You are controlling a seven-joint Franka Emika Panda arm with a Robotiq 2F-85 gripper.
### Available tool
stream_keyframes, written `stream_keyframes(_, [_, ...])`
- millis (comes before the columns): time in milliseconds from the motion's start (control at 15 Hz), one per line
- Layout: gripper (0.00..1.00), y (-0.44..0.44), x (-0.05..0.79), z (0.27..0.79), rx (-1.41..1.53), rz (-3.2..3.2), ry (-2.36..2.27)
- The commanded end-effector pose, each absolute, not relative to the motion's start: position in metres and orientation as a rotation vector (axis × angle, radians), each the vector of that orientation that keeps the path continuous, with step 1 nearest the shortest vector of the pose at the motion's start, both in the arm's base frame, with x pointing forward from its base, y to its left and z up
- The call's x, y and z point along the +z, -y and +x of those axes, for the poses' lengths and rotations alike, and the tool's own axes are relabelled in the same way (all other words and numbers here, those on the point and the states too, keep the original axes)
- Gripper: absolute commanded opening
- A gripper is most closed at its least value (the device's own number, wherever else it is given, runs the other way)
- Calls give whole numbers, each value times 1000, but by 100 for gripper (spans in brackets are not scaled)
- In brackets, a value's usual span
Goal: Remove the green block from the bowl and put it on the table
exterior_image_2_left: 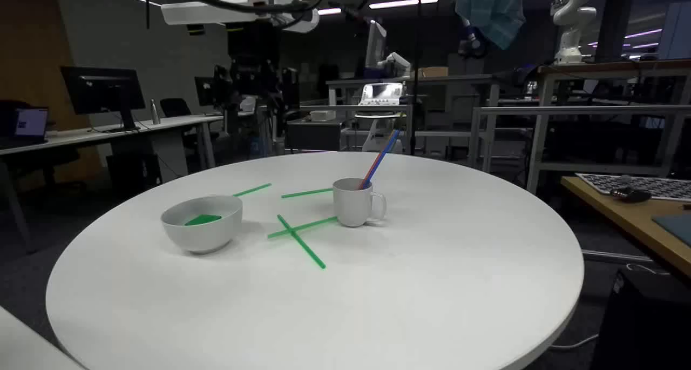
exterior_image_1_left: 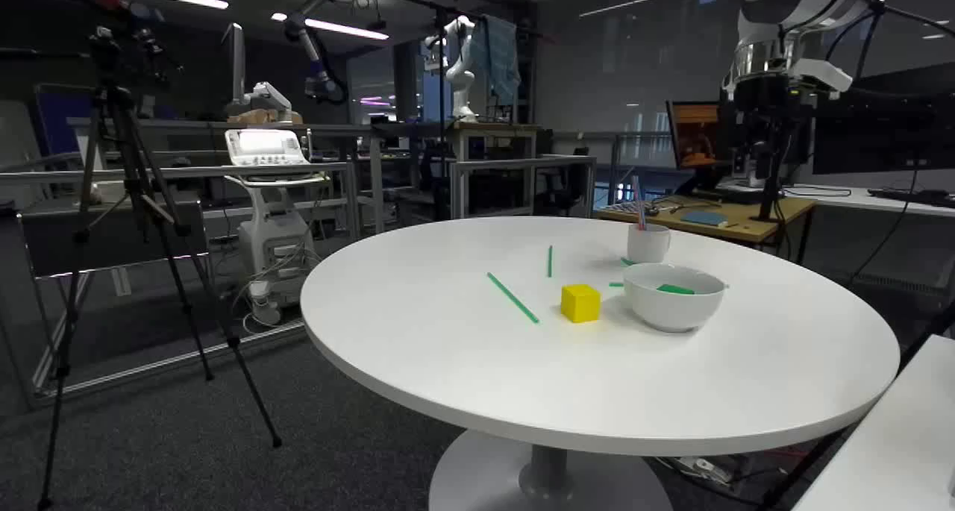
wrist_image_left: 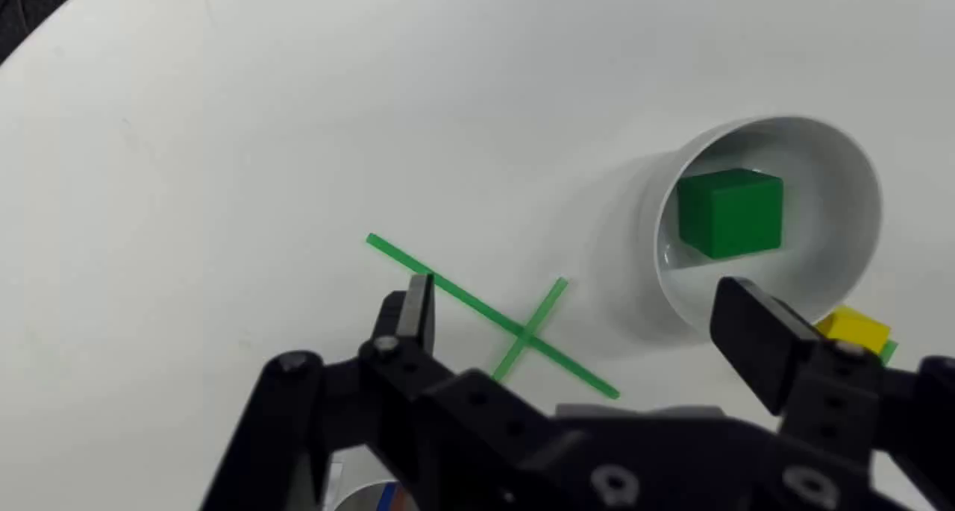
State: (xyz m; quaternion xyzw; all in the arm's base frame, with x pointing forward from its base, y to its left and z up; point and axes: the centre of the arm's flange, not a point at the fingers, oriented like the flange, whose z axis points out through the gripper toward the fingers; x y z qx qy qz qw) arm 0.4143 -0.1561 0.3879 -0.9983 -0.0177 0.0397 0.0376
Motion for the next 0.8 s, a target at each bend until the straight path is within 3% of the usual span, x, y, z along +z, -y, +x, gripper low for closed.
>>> stream_keyframes(0, [100,156,388,414,122,-3063,54])
stream_keyframes(733, [100,110,353,456,122,-2886,337])
